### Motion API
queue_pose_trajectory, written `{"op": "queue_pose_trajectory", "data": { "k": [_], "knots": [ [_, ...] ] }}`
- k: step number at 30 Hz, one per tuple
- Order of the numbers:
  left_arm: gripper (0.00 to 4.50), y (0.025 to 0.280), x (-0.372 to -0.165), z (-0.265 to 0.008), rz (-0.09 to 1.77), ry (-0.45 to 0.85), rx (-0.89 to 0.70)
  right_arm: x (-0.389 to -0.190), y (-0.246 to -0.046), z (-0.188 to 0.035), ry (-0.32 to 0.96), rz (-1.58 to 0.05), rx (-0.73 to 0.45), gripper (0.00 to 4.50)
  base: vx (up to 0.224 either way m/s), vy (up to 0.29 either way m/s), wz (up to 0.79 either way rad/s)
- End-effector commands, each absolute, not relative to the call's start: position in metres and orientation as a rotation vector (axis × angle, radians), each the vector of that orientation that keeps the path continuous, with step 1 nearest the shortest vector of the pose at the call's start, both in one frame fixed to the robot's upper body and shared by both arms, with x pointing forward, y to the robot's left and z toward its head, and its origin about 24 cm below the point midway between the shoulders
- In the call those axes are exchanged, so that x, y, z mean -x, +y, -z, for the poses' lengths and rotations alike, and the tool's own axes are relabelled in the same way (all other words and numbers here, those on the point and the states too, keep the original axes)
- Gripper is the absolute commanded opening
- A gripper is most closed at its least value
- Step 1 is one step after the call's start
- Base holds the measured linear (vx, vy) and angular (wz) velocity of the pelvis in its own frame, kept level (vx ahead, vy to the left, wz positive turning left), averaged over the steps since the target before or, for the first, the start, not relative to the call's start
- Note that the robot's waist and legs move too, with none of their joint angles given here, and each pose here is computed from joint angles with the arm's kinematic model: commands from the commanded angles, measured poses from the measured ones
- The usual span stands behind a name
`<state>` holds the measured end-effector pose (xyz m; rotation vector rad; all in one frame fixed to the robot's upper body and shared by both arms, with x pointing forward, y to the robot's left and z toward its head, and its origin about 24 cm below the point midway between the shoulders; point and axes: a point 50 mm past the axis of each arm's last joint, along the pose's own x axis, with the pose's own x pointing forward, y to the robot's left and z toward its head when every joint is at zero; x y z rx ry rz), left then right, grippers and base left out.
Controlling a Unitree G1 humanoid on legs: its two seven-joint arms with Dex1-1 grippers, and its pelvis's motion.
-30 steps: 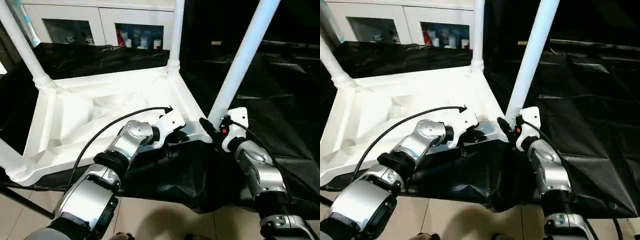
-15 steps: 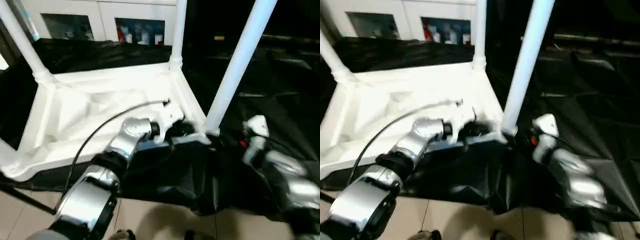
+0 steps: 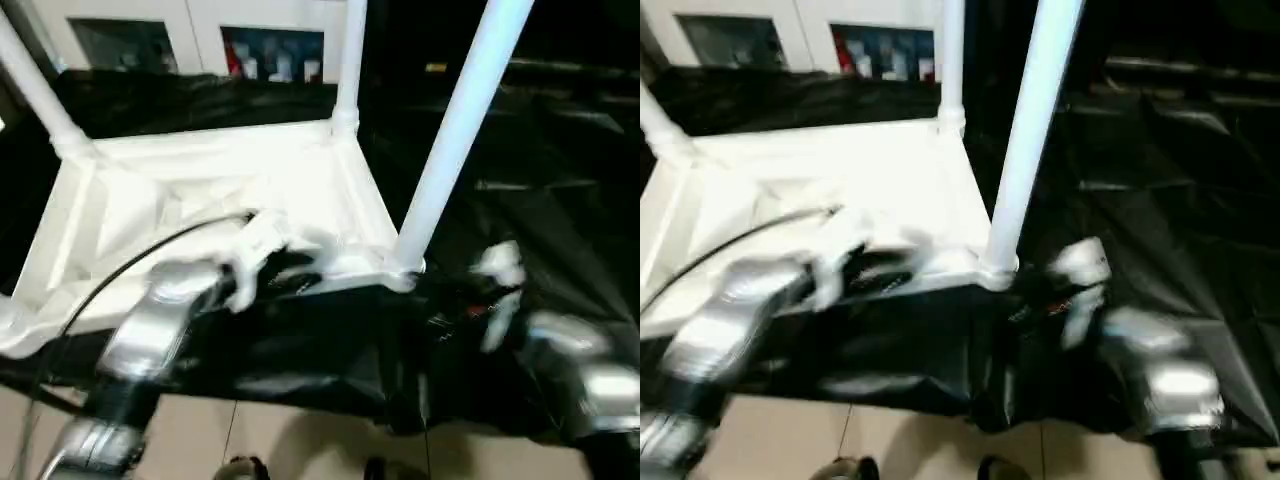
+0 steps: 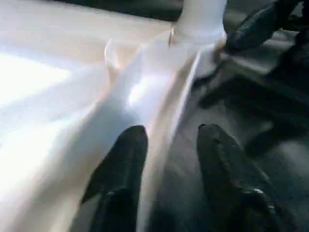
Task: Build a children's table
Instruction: Rotate table base
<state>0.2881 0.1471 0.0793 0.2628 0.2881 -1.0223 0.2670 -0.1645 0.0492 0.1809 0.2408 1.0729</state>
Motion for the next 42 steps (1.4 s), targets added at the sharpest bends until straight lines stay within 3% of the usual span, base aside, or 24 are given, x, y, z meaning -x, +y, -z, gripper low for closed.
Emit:
{"op": "queue_pose_trajectory", "data": {
  "k": [1, 5, 7, 10, 12, 13, 16, 25, 32, 37, 42],
  "knots": [
    [2.17, 0.155, -0.279, -0.087, 0.978, 0.301, -0.26, -0.273, -0.154, -0.051, 0.226, -1.081, -0.179, 3.17, 0.0, 0.0, 0.0],
    [2.47, 0.172, -0.264, -0.086, 0.874, 0.352, -0.273, -0.279, -0.135, -0.047, 0.206, -1.079, -0.189, 3.17, 0.0, 0.0, 0.0],
    [2.64, 0.184, -0.259, -0.087, 0.787, 0.367, -0.278, -0.291, -0.129, -0.047, 0.165, -0.988, -0.182, 3.17, 0.0, 0.0, 0.0],
    [2.87, 0.191, -0.254, -0.088, 0.742, 0.381, -0.279, -0.3, -0.128, -0.049, 0.129, -0.905, -0.204, 3.17, 0.0, 0.0, 0.0],
    [2.95, 0.212, -0.241, -0.087, 0.642, 0.428, -0.294, -0.319, -0.132, -0.052, 0.072, -0.726, -0.264, 3.17, 0.0, 0.0, 0.0],
    [3.17, 0.212, -0.241, -0.087, 0.639, 0.429, -0.295, -0.32, -0.132, -0.052, 0.071, -0.721, -0.265, 3.17, 0.0, 0.0, 0.0],
    [3.25, 0.223, -0.233, -0.09, 0.576, 0.441, -0.309, -0.329, -0.137, -0.051, 0.057, -0.614, -0.274, 3.17, 0.0, 0.0, 0.0],
    [4.05, 0.267, -0.198, -0.092, 0.407, 0.483, -0.322, -0.362, -0.174, -0.048, 0.07, -0.115, -0.39, 3.17, 0.0, 0.0, 0.0],
    [4.44, 0.268, -0.19, -0.103, 0.439, 0.381, -0.293, -0.371, -0.19, -0.057, 0.048, -0.032, -0.362, 3.17, 0.0, 0.0, 0.0],
    [4.48, 0.284, -0.163, -0.106, 0.479, 0.404, -0.267, -0.378, -0.219, -0.074, 0.006, 0.05, -0.329, 3.17, 0.0, 0.0, 0.0],
    [4.48, 0.296, -0.165, -0.118, 0.444, 0.354, -0.294, -0.379, -0.227, -0.079, 0.003, -0.002, -0.294, 3.17, 0.0, 0.0, 0.0]
  ]
}}
